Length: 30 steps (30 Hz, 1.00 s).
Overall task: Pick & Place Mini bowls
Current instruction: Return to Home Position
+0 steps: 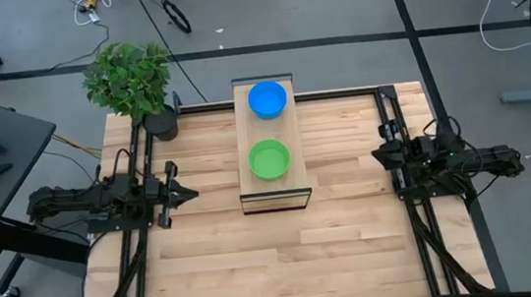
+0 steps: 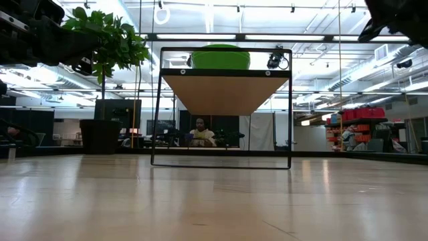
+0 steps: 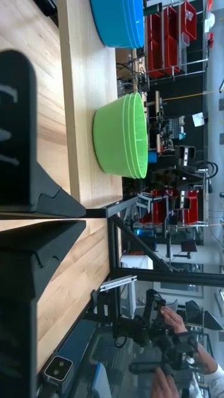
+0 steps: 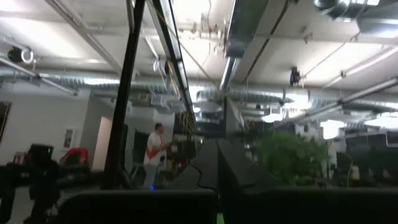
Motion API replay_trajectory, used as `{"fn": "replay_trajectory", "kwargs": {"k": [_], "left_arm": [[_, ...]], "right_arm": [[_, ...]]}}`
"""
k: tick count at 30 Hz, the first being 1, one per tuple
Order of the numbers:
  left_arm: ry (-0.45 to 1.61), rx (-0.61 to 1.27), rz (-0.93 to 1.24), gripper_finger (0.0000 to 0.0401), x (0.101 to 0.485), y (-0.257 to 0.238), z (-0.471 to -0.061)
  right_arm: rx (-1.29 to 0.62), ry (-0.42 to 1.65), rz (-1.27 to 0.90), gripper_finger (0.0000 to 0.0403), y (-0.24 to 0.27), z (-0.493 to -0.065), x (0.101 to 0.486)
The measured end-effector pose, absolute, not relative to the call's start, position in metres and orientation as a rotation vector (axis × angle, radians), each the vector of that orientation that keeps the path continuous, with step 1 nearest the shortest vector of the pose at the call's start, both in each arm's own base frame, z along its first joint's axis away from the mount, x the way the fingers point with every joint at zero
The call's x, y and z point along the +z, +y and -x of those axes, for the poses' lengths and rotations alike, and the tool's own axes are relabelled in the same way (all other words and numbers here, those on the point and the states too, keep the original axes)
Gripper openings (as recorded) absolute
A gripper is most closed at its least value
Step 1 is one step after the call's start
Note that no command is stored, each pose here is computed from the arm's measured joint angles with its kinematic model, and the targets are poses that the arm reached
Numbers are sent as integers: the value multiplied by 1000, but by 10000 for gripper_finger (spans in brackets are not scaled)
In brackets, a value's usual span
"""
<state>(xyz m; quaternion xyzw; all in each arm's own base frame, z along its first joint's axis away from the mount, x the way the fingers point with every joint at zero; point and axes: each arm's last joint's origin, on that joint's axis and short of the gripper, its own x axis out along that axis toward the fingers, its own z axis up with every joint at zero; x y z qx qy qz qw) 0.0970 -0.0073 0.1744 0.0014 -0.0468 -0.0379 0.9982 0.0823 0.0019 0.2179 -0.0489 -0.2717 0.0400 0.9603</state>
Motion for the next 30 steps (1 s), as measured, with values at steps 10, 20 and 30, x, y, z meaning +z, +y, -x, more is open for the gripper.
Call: {"fn": "replay_trajectory", "kwargs": {"k": [10,20,30], "left_arm": [[-93,-76,-3,23,174,-7,-97],[-94,-76,-3,23,174,-7,-97],[-94,-75,-3,23,174,-7,-97]], "right_arm": [[37,-353,77,0,0,-91,201],[7,-219,67,0,-1,-94,189],[10,-121,65,0,-1,-96,179]]}}
